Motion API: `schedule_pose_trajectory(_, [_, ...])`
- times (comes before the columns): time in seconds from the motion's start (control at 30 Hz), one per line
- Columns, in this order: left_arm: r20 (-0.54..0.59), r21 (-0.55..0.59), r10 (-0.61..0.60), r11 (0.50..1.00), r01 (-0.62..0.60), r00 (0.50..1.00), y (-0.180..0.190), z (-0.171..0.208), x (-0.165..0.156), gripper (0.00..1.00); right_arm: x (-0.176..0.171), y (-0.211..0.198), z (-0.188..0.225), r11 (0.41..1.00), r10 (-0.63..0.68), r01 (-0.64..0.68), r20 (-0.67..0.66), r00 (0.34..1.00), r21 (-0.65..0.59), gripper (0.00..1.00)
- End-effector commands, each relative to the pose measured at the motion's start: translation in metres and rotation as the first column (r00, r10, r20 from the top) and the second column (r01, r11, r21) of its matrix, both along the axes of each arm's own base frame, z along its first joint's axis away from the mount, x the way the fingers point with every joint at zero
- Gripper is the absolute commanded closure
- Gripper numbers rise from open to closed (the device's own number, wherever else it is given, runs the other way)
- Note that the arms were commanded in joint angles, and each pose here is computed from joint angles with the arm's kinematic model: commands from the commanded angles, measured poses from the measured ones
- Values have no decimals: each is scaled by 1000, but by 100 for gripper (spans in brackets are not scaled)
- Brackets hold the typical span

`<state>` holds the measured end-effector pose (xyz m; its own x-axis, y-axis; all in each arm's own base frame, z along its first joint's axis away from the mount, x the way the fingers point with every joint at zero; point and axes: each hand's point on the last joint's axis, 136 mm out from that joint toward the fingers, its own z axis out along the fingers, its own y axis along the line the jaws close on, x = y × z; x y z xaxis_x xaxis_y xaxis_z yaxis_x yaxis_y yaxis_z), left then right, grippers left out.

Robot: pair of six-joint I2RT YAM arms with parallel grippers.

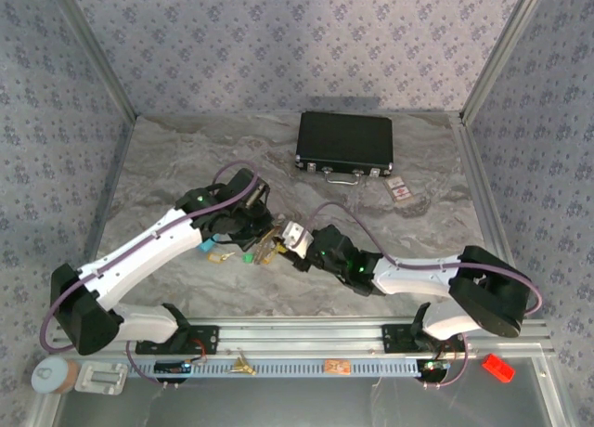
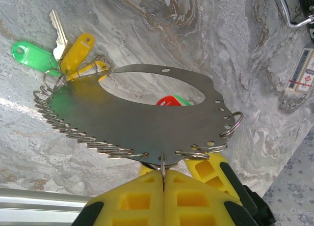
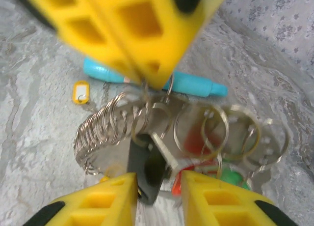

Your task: Put the keys on the keyring

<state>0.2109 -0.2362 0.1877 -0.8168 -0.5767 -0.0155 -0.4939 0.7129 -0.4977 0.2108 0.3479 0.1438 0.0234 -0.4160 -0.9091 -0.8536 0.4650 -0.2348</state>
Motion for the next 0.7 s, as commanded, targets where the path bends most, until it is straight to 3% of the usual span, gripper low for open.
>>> schedule_pose_trajectory(0.0, [-11, -29, 55, 998, -56, 998, 4, 4, -3, 100, -15, -1, 16, 996, 59, -61, 36, 998, 59, 69])
schedule_pose_trajectory(0.3, [-46, -69, 104, 992, -107, 993, 1, 1, -4, 100, -12, 11, 50, 982, 60, -78, 106, 993, 174, 72])
schedule_pose_trajectory(0.67, [-53, -75, 106, 991, -110, 993, 0, -1, -5, 100, 3, 27, 48, 983, 26, -47, 116, 993, 176, 70])
